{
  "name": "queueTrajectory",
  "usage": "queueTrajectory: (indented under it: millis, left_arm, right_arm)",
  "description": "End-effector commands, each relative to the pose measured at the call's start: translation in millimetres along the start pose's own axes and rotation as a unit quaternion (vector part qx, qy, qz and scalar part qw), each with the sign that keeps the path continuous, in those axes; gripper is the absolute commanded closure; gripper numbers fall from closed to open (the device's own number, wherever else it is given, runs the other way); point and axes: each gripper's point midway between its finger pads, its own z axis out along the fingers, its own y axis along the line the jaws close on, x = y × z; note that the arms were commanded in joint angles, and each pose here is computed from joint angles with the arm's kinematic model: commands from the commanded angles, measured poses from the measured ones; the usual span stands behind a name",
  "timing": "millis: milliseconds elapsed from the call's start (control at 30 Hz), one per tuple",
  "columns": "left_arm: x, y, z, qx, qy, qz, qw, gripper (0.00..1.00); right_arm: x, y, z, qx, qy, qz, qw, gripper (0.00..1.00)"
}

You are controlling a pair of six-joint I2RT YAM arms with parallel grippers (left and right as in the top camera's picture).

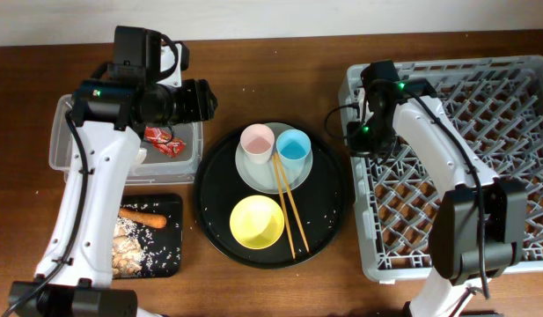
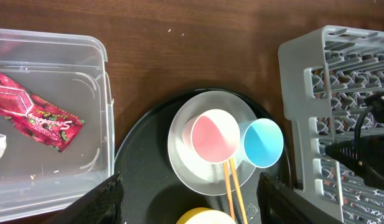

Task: Sort waste into correct bins and load items into the dishwasher rack
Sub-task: 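Move left gripper over the pink cup and right arm over rack, then lift the pink cup with left gripper and hand it to right gripper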

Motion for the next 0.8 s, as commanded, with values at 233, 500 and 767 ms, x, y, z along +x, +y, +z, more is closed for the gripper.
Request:
queueTrajectory:
  millis: [233,500,767]
  left_arm:
    - [-1.1,-14.5,33.2,0.006,0.014,0.030,0.999,0.34]
    - [42.0,-25.2,113.1,-0.001,0.120,0.045,0.992,0.42]
    - [74.5,-8.6,169.9,-0.031,0.187,0.043,0.981,0.58]
  right_arm:
    - [-34.1,2.3,-75.1,-0.014,-0.052,0.024,0.998,0.43]
    - [-35.2,5.2,-117.2,-0.015,-0.069,0.023,0.997,0.21]
    - [-34.2,5.0,-116.9,-0.014,-0.067,0.023,0.997,0.22]
